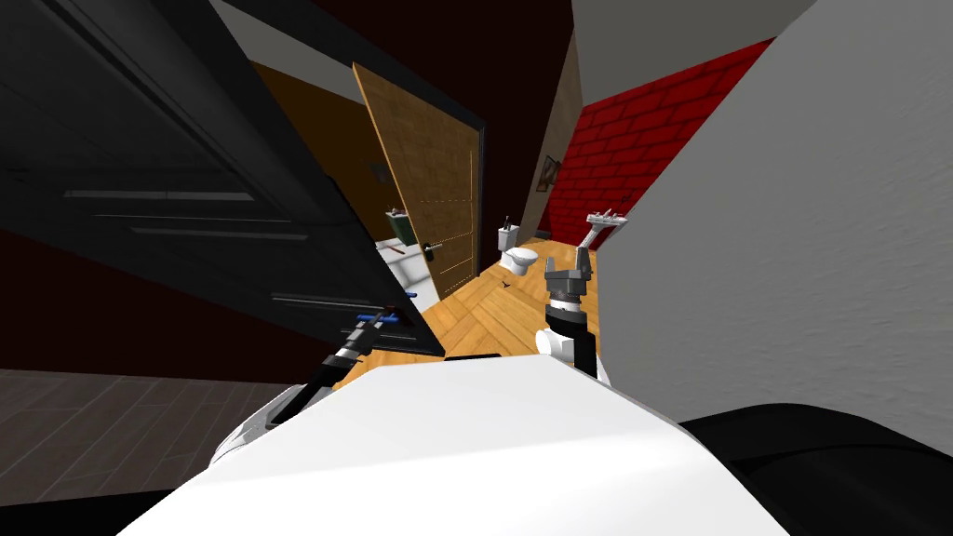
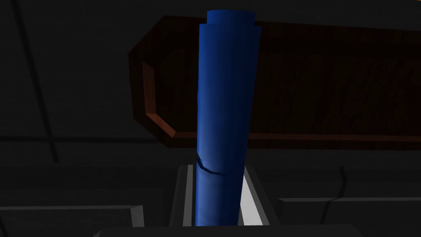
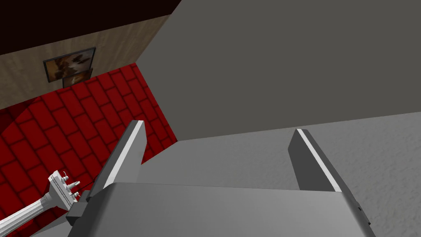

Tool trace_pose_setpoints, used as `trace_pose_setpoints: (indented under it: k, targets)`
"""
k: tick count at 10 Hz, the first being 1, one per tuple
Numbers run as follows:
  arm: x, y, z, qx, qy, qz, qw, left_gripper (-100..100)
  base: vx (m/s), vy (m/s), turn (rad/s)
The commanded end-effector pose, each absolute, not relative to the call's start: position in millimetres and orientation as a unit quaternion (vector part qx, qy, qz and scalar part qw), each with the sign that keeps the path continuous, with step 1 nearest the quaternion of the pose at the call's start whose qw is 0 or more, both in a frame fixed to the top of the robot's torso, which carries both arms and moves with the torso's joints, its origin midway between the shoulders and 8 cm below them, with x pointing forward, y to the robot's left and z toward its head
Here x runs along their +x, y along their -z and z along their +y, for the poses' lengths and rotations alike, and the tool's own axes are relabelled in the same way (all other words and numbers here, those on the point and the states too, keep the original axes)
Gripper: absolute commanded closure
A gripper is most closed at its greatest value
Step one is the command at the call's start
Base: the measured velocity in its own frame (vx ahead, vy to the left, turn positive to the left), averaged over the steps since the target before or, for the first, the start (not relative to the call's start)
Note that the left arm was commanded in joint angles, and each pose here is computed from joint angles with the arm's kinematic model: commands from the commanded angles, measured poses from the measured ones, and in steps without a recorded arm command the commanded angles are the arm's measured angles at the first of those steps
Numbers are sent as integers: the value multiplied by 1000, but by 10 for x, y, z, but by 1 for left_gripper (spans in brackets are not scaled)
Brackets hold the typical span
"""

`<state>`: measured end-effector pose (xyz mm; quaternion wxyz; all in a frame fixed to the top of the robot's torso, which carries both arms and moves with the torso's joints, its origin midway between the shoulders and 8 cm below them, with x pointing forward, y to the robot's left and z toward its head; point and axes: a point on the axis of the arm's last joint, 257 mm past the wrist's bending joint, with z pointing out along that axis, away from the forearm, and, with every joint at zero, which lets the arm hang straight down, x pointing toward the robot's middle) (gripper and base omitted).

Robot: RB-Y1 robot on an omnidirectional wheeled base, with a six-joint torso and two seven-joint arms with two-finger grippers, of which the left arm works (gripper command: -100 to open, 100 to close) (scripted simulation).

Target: Pull the door open

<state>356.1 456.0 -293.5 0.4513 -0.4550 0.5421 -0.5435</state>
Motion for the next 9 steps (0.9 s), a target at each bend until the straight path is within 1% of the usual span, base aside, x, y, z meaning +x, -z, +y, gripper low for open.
trace_pose_setpoints:
  k: [1,2,5,7,9]
  targets:
    - [3511,2943,4549,-452,547,545,447,100,-185,114,-152]
    - [3489,2940,4552,-450,549,546,445,100,-229,135,-180]
    - [3430,2932,4558,-445,553,550,440,100,-196,67,-114]
    - [3411,2954,4553,-445,552,552,438,100,-100,33,-55]
    - [3385,2952,4547,-442,555,554,436,100,-190,77,-138]
